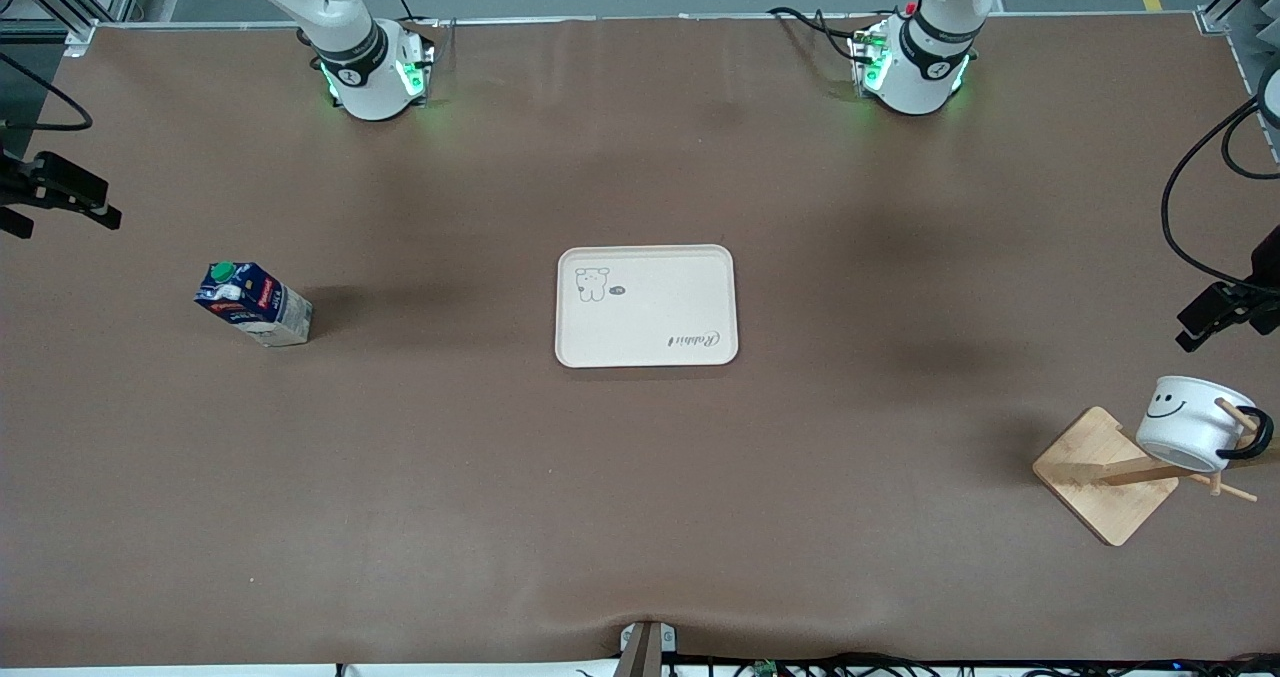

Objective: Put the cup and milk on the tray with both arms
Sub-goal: 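Grasp the white mug rim with the left gripper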

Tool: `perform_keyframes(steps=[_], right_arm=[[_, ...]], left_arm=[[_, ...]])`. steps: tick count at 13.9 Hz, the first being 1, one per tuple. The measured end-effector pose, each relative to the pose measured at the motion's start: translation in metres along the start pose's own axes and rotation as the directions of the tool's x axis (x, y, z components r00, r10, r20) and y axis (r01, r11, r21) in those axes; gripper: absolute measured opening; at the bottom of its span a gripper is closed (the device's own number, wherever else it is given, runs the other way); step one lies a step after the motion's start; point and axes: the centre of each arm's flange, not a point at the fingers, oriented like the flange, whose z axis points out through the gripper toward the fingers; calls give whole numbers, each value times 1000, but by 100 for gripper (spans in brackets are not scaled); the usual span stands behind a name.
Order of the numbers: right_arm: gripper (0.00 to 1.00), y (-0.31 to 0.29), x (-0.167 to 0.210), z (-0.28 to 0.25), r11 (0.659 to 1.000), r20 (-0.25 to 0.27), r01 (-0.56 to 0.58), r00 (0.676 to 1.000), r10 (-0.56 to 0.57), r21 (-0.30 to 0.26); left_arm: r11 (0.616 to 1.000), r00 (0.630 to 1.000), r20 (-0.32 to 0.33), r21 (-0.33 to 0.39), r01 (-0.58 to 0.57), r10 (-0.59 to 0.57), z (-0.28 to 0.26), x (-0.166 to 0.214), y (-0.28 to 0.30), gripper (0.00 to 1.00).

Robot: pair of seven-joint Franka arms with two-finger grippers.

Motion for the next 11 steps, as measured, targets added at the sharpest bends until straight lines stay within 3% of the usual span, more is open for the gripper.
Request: perform_keyframes(steps=[4,7,11], right_arm=[[100,0,0,0,1000,0,0,1000,0,0],[100,0,0,0,1000,0,0,1000,0,0],[100,0,0,0,1000,0,-1,1000,1,0]], left_arm=[[997,999,-36,-63,-35,33,37,2,-16,100],[997,997,-62,-65,-39,35,55,4,-15,100],[997,996,-87,-64,-40,34,69,6,-13,89]])
